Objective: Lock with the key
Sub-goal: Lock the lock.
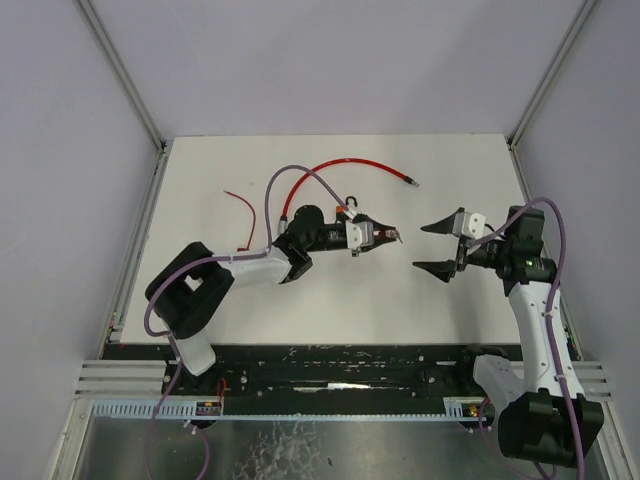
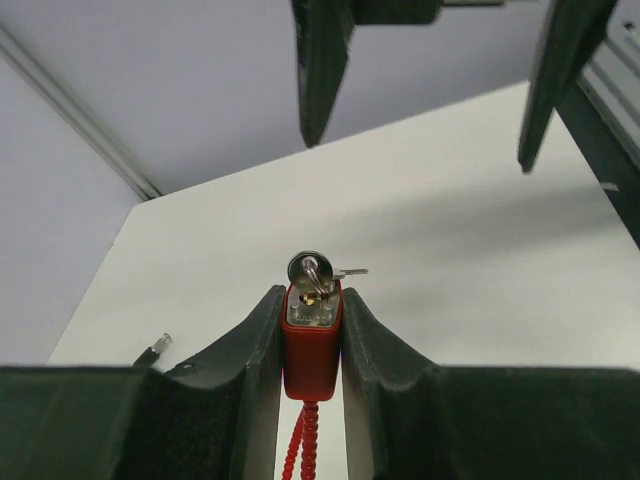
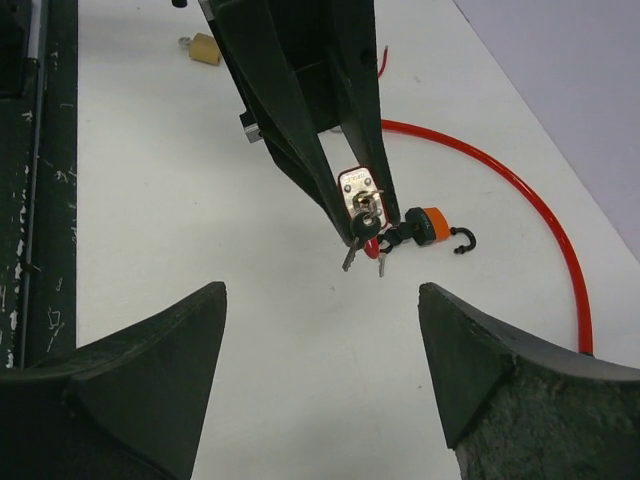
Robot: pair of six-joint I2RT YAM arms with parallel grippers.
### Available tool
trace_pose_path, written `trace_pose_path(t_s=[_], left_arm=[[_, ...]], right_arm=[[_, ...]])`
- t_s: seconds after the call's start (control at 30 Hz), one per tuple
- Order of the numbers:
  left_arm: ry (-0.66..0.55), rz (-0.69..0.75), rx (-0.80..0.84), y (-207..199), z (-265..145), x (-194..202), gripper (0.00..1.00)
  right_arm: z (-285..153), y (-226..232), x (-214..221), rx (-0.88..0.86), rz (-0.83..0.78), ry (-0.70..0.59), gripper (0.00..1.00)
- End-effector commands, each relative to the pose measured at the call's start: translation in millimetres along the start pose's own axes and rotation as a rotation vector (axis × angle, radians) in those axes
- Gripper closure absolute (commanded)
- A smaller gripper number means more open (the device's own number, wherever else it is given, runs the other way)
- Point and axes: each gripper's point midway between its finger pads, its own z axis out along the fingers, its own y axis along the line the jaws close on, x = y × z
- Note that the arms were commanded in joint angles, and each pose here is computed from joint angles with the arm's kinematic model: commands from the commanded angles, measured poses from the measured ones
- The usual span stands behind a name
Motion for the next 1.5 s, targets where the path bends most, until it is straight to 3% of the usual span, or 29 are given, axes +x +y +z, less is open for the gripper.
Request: trace_pose_path(t_s=[0.0,0.3,0.5,0.63,0.87,1.1,1.33,1.47], left_arm=[[-0.037,0.203,0.088,-12,-4,-11,1.0],[-0.032,0.394,0.162,-38,2,-1,1.0],[-0.034,0.369,0.179,-41,6,-2,1.0],[-0.046,0.221,0.144,-29,9,-11,1.0],[-0.269,-0.185,0.053,7,-5,-60,1.0],[-0.434,-0.481,0.014,26,-9,-83,1.0],[-0.523,-0.783,-0.123,55,-8,-83,1.0],[-0.55,-0.859,-0.146,57,-6,-83,1.0]], right_arm=[[0,10,2,-0.037,-0.131,-0.026,0.16],[4,18,10,-0.06,-0.201,-0.04,0.23],[8,19,21,-0.071,-0.224,0.001,0.29],[8,13,19,-0.059,-0.194,0.004,0.31],[6,-12,20,0.042,-0.065,0.043,0.35],[16,-13,13,0.04,0.093,-0.072,0.41],[21,-16,3,0.052,0.118,-0.132,0.41],[23,-14,-5,0.056,0.149,-0.171,0.42]])
